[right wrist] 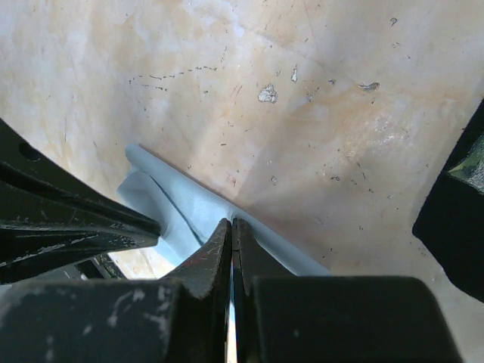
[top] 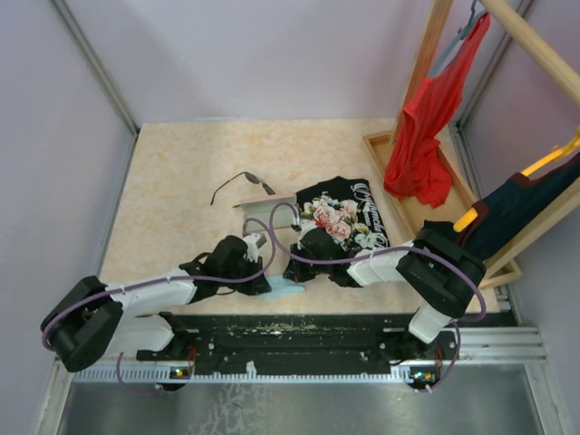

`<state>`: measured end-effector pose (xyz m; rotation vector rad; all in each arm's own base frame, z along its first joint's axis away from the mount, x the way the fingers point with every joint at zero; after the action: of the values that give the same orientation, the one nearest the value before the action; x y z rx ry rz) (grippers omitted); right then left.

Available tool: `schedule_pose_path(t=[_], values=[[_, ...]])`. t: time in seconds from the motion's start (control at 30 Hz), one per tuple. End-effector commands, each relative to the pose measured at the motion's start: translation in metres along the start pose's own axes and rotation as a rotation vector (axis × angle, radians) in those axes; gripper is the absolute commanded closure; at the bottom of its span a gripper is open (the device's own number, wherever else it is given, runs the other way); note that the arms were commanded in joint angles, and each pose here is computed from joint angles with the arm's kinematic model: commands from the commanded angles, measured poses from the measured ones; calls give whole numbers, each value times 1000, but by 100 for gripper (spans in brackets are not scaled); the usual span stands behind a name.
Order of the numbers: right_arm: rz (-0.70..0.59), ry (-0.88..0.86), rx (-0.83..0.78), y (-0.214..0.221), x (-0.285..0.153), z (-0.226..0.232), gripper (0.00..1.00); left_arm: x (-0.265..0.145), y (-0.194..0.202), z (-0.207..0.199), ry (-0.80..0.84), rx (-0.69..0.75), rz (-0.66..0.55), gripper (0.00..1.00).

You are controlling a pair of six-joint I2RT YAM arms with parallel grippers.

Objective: Organize the sunglasses
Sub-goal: Fold the glasses cleaning cloth at the center of the board.

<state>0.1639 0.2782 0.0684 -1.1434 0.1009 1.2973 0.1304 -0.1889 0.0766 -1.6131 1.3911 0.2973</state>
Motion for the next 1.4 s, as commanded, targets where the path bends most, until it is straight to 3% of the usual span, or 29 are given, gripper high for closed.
schedule_pose_path(t=[0.0, 0.33, 0.67, 1.37], values=[[-12, 54, -6, -3, 3, -3, 100, -9, 5, -6, 32, -11, 4, 100], [-2, 62, -5, 1, 2, -6, 100, -17, -34, -20, -4, 9, -166, 100], [2, 55, -13, 0, 2, -5, 100, 6, -27, -3, -107, 1, -101, 100], [3, 76, -12, 2, 3, -7, 100, -7, 8, 2, -58, -21, -19, 100]])
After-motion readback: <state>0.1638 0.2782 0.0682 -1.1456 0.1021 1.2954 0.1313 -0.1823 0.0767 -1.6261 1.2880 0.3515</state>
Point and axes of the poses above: each gripper's point midway between its finger pads, its own x axis out along the fingers, its own z axis along the line the jaws close on, y = z × x, the point moved 8 cm from there along -x, back along the fingers, and after that the axes turned 4 degrees about -x, right-handed, at the moved point
